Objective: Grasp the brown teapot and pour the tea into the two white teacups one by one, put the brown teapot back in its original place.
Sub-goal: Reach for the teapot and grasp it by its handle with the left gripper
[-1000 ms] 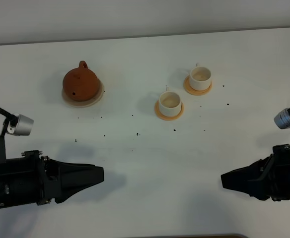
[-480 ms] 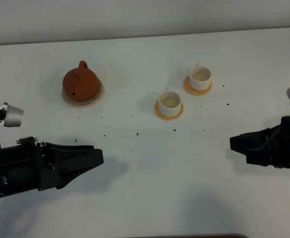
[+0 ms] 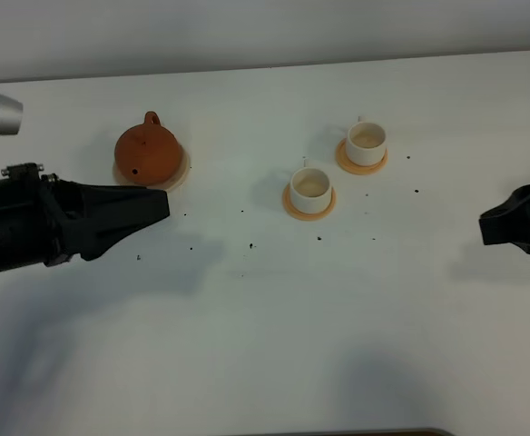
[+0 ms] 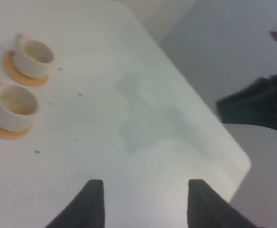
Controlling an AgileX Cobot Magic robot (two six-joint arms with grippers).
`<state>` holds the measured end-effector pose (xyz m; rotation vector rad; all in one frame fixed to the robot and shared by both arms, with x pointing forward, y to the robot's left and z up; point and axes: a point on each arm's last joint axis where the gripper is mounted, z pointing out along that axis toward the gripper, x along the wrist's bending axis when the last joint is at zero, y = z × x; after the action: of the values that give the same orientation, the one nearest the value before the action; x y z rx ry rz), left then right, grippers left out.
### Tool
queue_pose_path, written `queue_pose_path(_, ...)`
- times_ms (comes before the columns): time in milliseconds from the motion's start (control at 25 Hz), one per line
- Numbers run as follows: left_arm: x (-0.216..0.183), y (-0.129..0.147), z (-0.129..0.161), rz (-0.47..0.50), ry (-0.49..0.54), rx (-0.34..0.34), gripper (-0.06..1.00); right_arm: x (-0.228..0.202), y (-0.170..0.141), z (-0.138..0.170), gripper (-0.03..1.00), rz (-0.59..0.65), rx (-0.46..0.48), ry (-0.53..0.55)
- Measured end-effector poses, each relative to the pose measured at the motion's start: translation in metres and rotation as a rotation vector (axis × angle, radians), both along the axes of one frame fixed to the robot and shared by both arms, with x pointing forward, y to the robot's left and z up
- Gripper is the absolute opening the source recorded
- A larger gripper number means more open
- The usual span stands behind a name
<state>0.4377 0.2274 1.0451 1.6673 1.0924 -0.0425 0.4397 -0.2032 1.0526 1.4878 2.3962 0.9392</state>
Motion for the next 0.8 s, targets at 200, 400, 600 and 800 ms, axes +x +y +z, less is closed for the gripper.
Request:
queue_pose_path(200, 0.012, 0.007, 0.017, 0.075, 0.004, 0.094, 0.4, -0.017, -0.02, 0.011, 0.24, -0.107, -0.13, 0.03)
queue_pose_path(400, 0.022, 0.015, 0.029, 0.152, -0.015, 0.174, 0.4, -0.048, -0.039, 0.027, 0.24, -0.15, -0.205, 0.052)
queue_pose_path(600, 0.028, 0.02, 0.029, 0.217, -0.026, 0.211, 0.36, -0.084, -0.057, 0.026, 0.24, -0.167, -0.269, 0.05)
queue_pose_path(800, 0.037, 0.022, 0.017, 0.219, 0.015, 0.233, 0.36, -0.121, -0.072, 0.008, 0.24, -0.175, -0.267, 0.009)
